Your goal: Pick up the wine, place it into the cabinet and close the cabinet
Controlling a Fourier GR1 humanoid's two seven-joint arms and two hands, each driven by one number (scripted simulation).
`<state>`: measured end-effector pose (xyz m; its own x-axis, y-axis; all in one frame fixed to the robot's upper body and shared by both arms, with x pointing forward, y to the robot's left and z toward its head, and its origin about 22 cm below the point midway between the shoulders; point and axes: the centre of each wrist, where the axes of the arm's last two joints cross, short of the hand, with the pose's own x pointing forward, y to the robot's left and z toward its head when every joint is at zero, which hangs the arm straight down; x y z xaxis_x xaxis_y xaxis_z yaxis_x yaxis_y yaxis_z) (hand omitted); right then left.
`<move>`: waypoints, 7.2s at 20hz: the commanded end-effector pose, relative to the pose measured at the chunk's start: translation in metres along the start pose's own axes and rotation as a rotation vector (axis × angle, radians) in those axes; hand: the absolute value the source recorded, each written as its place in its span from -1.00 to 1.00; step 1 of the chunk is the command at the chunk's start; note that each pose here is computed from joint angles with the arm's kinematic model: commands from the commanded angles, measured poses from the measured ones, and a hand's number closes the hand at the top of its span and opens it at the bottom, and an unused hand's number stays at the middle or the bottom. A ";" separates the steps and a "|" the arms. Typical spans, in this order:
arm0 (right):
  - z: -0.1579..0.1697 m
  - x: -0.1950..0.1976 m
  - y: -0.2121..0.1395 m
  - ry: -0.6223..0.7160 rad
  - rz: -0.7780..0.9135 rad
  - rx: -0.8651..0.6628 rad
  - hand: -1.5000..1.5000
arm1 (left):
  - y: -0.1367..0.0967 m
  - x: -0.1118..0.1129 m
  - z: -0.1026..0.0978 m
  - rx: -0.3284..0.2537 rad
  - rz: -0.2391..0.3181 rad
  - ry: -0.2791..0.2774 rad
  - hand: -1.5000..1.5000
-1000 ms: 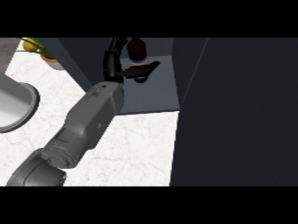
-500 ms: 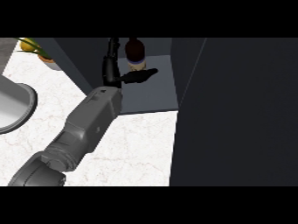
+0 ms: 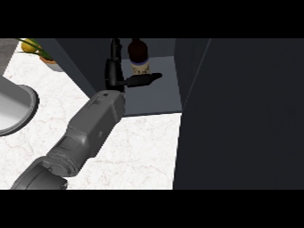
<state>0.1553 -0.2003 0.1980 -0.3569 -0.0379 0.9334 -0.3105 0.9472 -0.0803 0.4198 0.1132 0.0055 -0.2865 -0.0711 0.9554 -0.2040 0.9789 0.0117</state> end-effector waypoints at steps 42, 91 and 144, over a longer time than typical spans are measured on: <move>0.017 0.020 0.004 0.006 -0.007 -0.026 -1.00 | -0.025 -0.007 0.104 -0.129 0.223 0.052 -1.00; 0.036 0.007 0.024 0.205 -0.190 0.248 1.00 | 0.162 0.119 0.223 -0.213 0.305 -0.084 -1.00; -0.138 0.036 0.182 0.055 -0.086 0.339 1.00 | 0.244 0.140 0.151 -0.211 0.380 -0.068 -1.00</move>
<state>0.1862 -0.0148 0.2382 -0.2557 -0.0752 0.9638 -0.6280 0.7709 -0.1065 0.1785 0.3190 0.0963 -0.3601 0.2944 0.8852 0.1215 0.9556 -0.2684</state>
